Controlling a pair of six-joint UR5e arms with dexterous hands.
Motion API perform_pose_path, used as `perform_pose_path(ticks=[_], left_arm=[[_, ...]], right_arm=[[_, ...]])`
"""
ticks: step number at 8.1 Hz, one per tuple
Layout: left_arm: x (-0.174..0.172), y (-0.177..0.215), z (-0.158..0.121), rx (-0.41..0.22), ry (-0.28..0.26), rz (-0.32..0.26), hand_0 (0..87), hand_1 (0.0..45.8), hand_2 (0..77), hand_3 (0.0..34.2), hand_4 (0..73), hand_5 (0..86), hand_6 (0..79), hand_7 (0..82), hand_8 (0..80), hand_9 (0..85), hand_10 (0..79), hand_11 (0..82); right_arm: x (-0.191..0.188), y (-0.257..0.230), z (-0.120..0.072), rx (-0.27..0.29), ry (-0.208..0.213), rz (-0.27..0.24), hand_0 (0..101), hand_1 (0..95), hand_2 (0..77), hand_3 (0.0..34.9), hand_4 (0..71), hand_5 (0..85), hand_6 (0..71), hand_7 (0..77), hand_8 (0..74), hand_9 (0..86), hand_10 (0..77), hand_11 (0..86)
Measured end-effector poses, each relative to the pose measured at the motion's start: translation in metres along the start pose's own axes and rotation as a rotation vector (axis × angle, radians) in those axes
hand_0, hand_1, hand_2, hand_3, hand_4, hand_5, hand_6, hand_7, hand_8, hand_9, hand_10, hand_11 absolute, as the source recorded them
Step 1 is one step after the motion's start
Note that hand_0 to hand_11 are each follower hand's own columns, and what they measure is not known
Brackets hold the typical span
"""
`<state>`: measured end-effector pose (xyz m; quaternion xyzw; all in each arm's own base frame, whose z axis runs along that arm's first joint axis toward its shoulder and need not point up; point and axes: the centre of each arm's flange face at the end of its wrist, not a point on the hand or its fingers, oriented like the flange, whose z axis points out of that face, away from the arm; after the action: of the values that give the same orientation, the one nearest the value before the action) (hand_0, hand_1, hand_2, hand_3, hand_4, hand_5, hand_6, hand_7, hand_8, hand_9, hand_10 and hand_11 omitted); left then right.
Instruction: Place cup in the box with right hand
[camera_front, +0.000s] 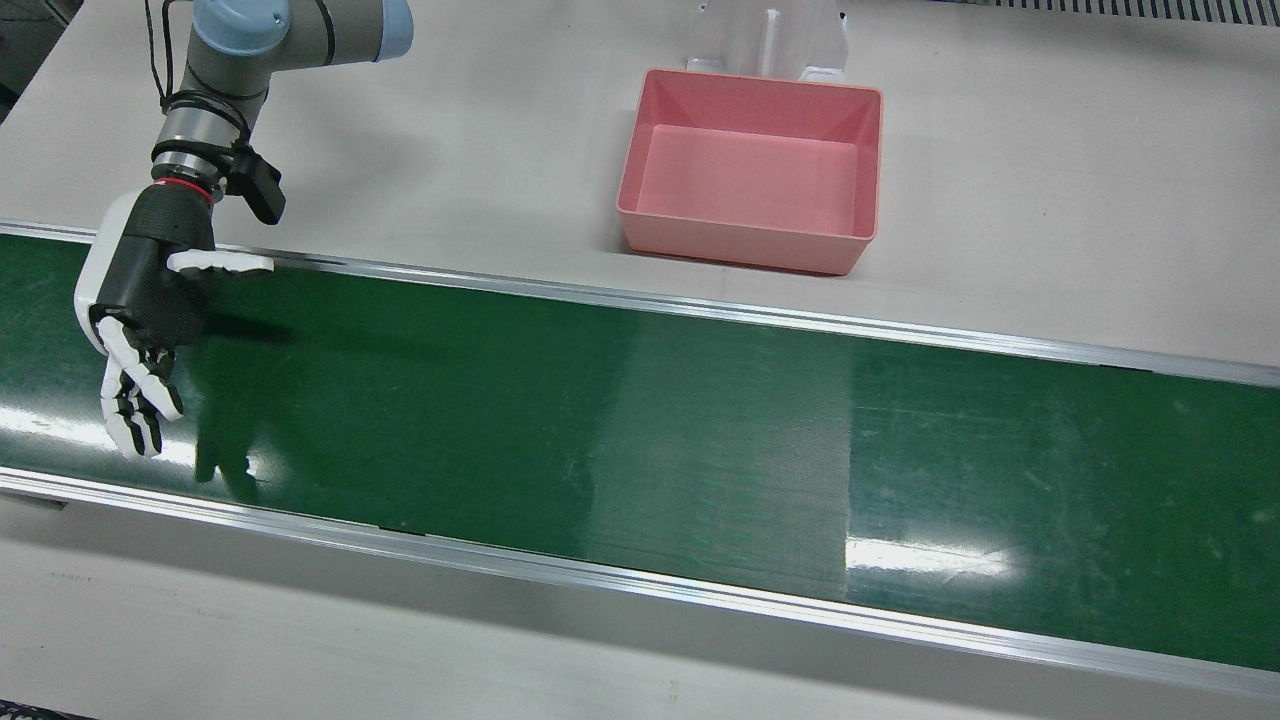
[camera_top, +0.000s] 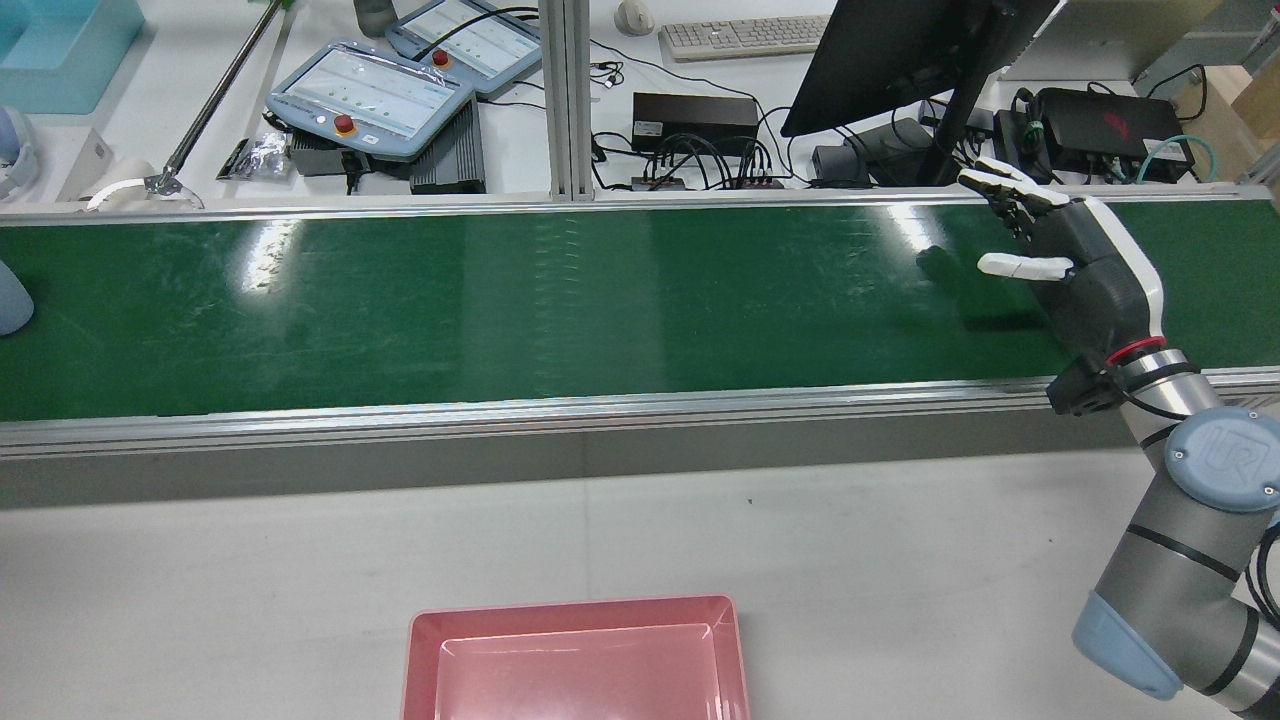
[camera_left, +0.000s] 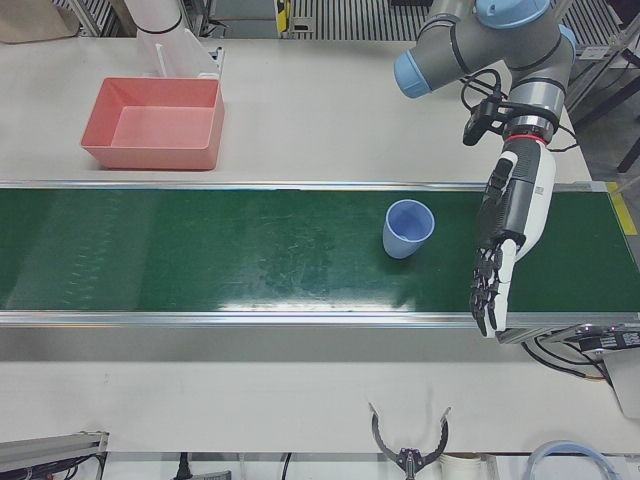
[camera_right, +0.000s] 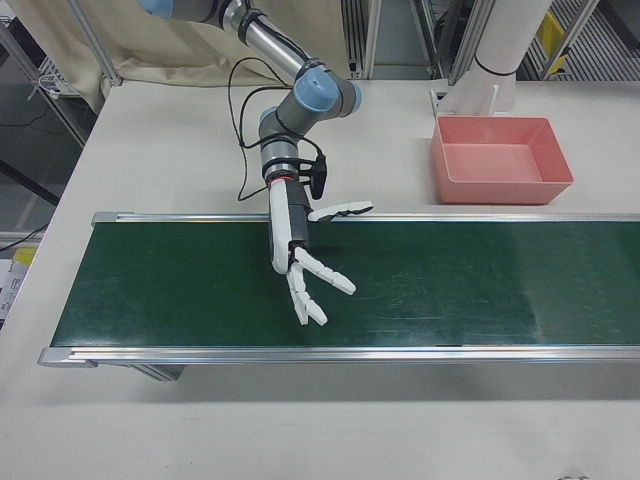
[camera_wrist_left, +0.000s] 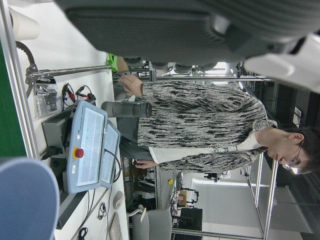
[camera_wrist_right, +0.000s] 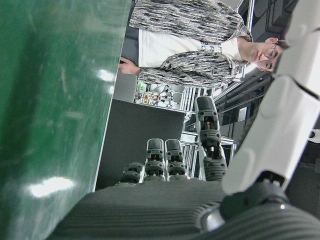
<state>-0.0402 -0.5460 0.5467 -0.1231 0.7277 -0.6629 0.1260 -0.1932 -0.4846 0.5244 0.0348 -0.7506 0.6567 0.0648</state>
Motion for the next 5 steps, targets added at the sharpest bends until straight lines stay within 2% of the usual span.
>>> perform_pose_path(ticks=[1, 2, 3, 4, 5], left_arm=[[0.0000, 0.0000, 0.0000, 0.000, 0.000, 0.000, 0.0, 0.5, 1.1, 0.0, 1.1, 0.5, 0.0, 0.5, 0.0, 0.0, 0.0, 0.0], [0.0000, -0.0001, 0.0000, 0.000, 0.000, 0.000, 0.0, 0.5, 1.1, 0.0, 1.1, 0.5, 0.5, 0.5, 0.0, 0.0, 0.0, 0.0], [0.0000, -0.0004, 0.0000, 0.000, 0.000, 0.000, 0.0, 0.5, 1.1, 0.0, 1.1, 0.0, 0.5, 0.5, 0.0, 0.0, 0.0, 0.0], [0.0000, -0.0003, 0.0000, 0.000, 0.000, 0.000, 0.0, 0.5, 1.1, 0.0, 1.1, 0.0, 0.5, 0.5, 0.0, 0.0, 0.0, 0.0], [0.0000, -0.0004, 0.0000, 0.001, 0.000, 0.000, 0.0, 0.5, 1.1, 0.0, 1.1, 0.0, 0.5, 0.5, 0.0, 0.0, 0.0, 0.0]], right_arm=[[-0.0024, -0.0015, -0.0009, 0.015, 0.002, -0.015, 48, 16.9, 2.7, 0.0, 7.6, 6.0, 4.9, 18.0, 9.8, 18.5, 6.0, 10.9], [-0.0032, -0.0044, -0.0025, 0.033, 0.007, -0.032, 51, 6.0, 9.3, 0.0, 18.5, 6.0, 6.5, 20.2, 9.8, 18.5, 4.4, 8.7], [-0.0028, -0.0073, -0.0039, 0.047, 0.013, -0.044, 51, 17.5, 7.6, 0.0, 24.0, 6.0, 6.5, 22.4, 9.8, 18.5, 2.7, 4.9], [-0.0033, -0.0088, -0.0041, 0.051, 0.014, -0.048, 52, 9.3, 3.8, 0.0, 25.6, 6.0, 6.5, 22.4, 9.8, 18.5, 2.2, 3.3], [-0.0050, -0.0091, -0.0032, 0.051, 0.013, -0.049, 51, 11.5, 11.4, 0.0, 25.1, 5.5, 6.5, 22.4, 9.8, 18.5, 2.2, 3.3]])
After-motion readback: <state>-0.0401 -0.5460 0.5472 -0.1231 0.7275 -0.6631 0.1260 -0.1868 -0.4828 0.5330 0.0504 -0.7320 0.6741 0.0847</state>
